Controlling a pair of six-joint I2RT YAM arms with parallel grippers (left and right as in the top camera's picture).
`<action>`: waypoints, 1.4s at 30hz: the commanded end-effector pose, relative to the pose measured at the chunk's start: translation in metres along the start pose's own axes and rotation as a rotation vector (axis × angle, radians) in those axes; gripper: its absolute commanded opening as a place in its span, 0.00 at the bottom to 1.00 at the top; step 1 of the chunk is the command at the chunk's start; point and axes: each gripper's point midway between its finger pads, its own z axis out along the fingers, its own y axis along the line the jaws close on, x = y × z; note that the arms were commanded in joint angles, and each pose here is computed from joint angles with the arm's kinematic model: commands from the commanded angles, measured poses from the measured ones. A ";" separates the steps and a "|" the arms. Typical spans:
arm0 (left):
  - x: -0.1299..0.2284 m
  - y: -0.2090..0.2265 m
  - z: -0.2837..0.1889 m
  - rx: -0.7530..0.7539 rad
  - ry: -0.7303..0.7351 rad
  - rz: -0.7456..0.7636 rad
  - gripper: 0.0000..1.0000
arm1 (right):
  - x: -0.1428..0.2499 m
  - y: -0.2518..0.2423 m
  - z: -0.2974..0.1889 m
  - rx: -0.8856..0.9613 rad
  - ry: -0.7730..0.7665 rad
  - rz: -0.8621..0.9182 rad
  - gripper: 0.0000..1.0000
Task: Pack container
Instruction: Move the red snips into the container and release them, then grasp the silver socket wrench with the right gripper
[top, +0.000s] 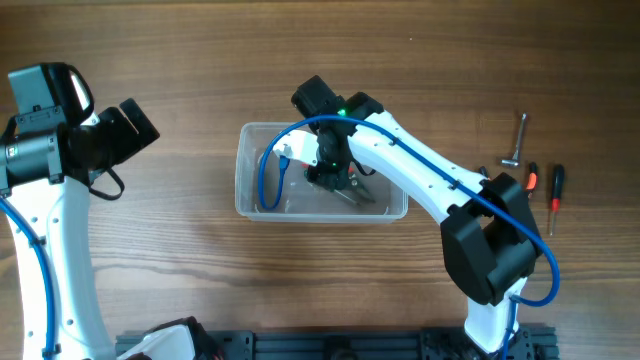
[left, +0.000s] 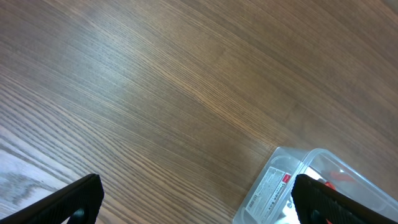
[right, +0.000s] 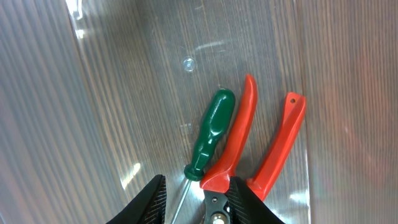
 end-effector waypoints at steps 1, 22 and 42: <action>-0.001 -0.003 0.000 0.014 0.005 0.015 1.00 | -0.003 0.002 0.000 -0.013 -0.015 0.007 0.33; -0.003 -0.003 0.000 0.017 -0.002 0.015 1.00 | 0.327 -0.127 -0.272 0.661 -0.236 1.920 1.00; -0.002 -0.003 0.000 0.016 0.001 0.011 1.00 | 0.378 -0.162 -0.033 0.240 0.108 1.742 1.00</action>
